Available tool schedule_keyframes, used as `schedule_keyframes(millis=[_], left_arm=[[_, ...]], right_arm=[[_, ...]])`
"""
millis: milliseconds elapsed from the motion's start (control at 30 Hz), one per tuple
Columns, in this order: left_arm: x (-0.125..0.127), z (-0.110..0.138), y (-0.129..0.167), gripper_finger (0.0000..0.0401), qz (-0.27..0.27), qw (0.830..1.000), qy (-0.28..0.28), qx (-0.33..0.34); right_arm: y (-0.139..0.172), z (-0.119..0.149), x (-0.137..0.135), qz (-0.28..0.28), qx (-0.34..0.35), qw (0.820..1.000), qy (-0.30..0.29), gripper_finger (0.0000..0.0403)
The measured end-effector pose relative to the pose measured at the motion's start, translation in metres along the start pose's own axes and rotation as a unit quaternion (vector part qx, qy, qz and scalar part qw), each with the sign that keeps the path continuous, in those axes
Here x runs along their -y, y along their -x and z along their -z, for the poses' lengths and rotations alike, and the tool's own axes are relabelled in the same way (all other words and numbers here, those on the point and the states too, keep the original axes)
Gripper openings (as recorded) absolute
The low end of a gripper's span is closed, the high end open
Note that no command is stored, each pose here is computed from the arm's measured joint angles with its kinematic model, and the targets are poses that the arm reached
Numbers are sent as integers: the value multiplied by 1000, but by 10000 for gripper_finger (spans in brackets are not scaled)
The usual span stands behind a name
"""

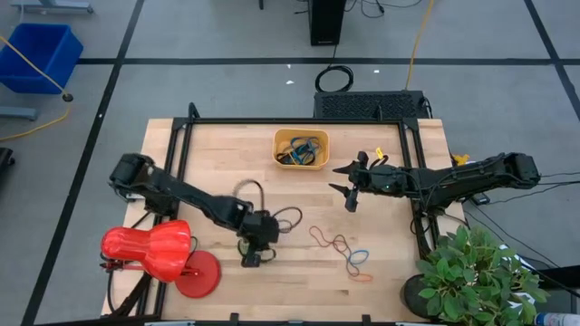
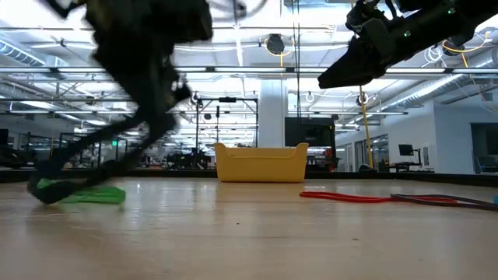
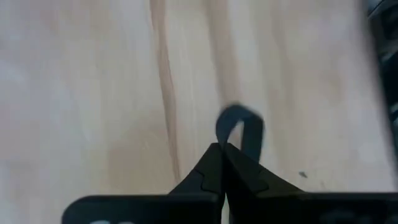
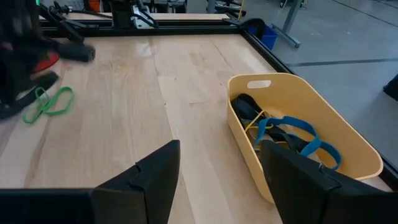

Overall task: Pick and place rubber bands into bin
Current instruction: Put the black rubber band into the yellow bin

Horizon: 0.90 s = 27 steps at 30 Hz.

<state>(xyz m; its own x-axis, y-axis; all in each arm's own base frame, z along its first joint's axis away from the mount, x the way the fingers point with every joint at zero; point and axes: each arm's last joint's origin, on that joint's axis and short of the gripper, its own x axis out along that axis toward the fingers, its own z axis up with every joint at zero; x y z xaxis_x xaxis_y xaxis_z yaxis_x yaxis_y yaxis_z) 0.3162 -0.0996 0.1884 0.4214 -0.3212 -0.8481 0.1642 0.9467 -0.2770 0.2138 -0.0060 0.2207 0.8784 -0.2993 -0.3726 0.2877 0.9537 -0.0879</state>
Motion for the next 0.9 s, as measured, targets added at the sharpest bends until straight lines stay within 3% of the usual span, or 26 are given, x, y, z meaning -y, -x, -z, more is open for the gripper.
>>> schedule_keyframes(millis=[200, 367, 467, 667, 733, 900], left_arm=[[-7, -12, 63, 5, -26, 994, 10, 108], [-19, -19, 107, 10, -82, 975, 7, 206], [-27, -26, 128, 5, -107, 956, -9, 275], [-50, -45, 156, 14, -214, 892, -32, 396], [-60, -48, 161, 8, -251, 877, -47, 408], [-86, -51, 167, 13, -307, 857, -68, 409]], right_arm=[[0, 0, 0, 0, 0, 1000, 0, 215], [0, 0, 1, 14, 2, 1000, -1, 219], [0, 0, 2, 28, 3, 1000, -2, 218], [0, -1, 2, 29, 4, 1000, -2, 216], [0, -1, 2, 29, 4, 1000, -2, 218], [0, -1, 3, 44, 5, 999, -3, 218]])
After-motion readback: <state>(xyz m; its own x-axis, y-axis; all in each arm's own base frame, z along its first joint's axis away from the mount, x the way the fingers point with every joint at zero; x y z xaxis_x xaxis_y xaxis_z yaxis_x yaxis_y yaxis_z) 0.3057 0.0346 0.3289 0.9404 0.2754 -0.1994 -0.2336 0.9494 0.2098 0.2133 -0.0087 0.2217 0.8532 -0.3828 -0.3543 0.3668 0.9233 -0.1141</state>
